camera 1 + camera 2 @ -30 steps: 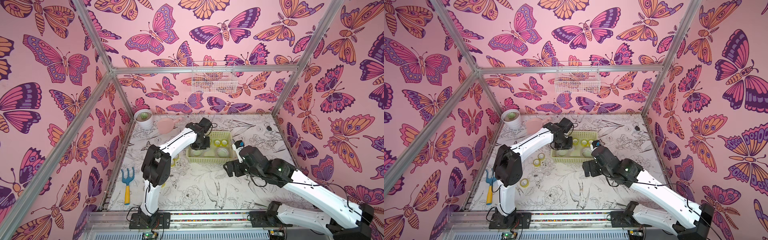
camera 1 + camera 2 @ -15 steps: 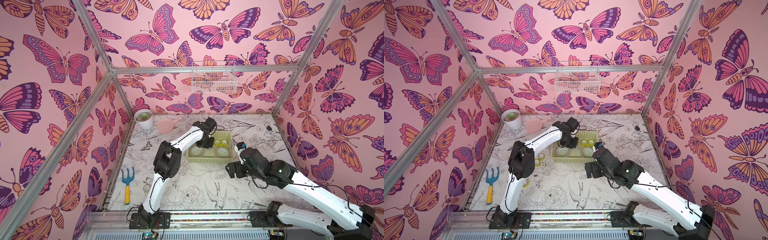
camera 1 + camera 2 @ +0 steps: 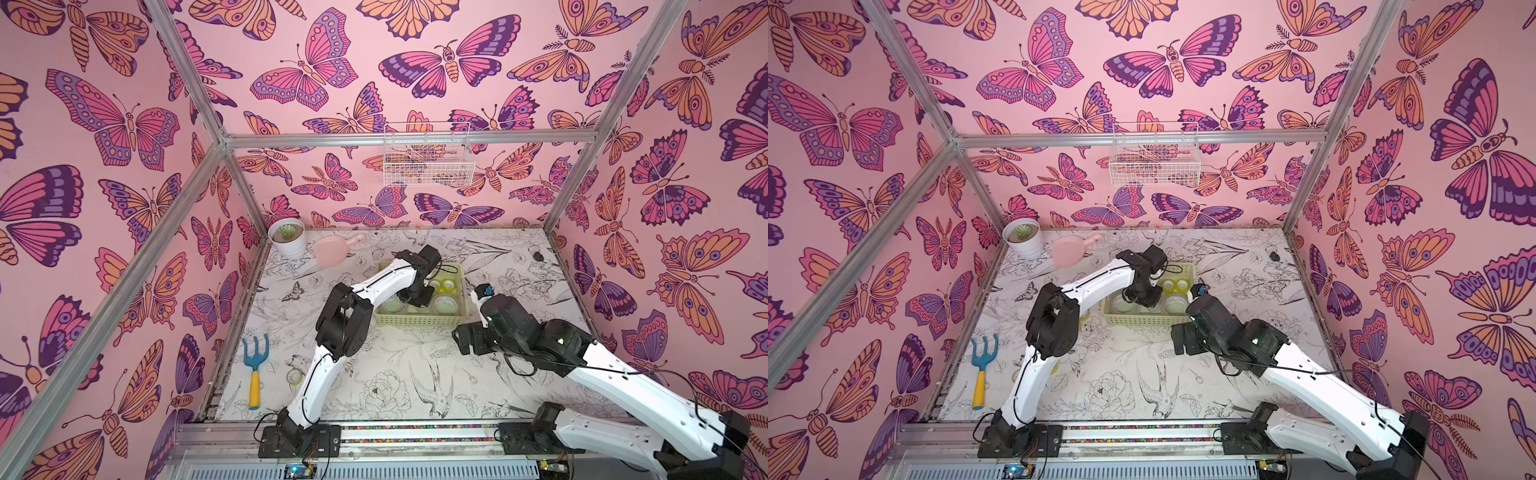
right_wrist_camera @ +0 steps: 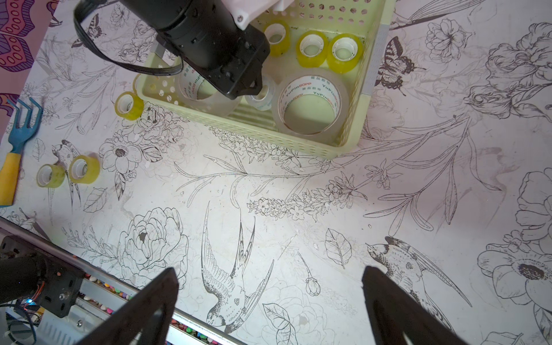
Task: Put the transparent tape into the storage box
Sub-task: Place the tape in the storage box.
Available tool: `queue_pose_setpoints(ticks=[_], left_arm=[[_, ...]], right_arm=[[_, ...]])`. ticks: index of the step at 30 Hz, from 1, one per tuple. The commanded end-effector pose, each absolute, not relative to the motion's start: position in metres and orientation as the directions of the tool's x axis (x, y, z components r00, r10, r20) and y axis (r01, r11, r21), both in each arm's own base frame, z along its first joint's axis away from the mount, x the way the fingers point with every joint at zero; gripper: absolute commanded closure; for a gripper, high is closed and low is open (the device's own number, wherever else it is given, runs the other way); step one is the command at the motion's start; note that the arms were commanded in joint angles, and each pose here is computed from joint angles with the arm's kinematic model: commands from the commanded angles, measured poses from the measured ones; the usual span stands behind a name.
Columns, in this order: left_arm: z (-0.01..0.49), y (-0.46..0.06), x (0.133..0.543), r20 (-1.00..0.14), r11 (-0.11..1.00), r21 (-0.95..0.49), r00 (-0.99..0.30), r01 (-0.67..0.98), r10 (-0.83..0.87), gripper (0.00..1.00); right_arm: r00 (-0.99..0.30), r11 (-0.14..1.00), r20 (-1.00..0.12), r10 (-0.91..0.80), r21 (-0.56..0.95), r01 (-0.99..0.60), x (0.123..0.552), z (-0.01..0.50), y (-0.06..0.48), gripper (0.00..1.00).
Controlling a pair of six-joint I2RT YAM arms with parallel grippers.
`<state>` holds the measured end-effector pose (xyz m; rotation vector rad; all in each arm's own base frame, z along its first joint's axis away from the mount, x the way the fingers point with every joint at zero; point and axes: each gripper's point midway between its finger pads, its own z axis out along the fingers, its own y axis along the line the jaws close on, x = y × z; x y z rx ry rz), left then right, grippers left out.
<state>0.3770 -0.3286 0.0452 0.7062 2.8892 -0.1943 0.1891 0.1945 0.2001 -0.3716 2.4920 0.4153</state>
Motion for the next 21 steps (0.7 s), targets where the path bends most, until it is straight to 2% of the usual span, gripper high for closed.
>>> queue_pose_setpoints(ticks=[1,3,5,18,21], left_arm=[[0.037,-0.323,0.363,-0.136,0.869,-0.072,-0.868,0.489,0.477,0.99],[0.038,-0.324,0.360,-0.137,0.866,-0.069,-0.865,0.494,0.483,0.95],[0.040,-0.325,0.358,-0.138,0.866,-0.072,-0.865,0.494,0.482,0.82],[0.072,-0.325,0.360,-0.200,0.875,-0.080,-0.868,0.477,0.455,0.70],[0.076,-0.323,0.361,-0.207,0.881,-0.071,-0.871,0.468,0.446,0.70]], right_arm=[[-0.801,0.925,-0.575,-0.164,0.193,-0.328,0.191,0.194,0.189,0.01],[-0.801,0.925,-0.576,-0.162,0.194,-0.327,0.191,0.194,0.189,0.01],[-0.802,0.925,-0.575,-0.162,0.195,-0.327,0.191,0.193,0.189,0.01],[-0.805,0.923,-0.573,-0.155,0.206,-0.325,0.190,0.191,0.190,0.01],[-0.804,0.923,-0.574,-0.154,0.207,-0.324,0.190,0.191,0.189,0.01]])
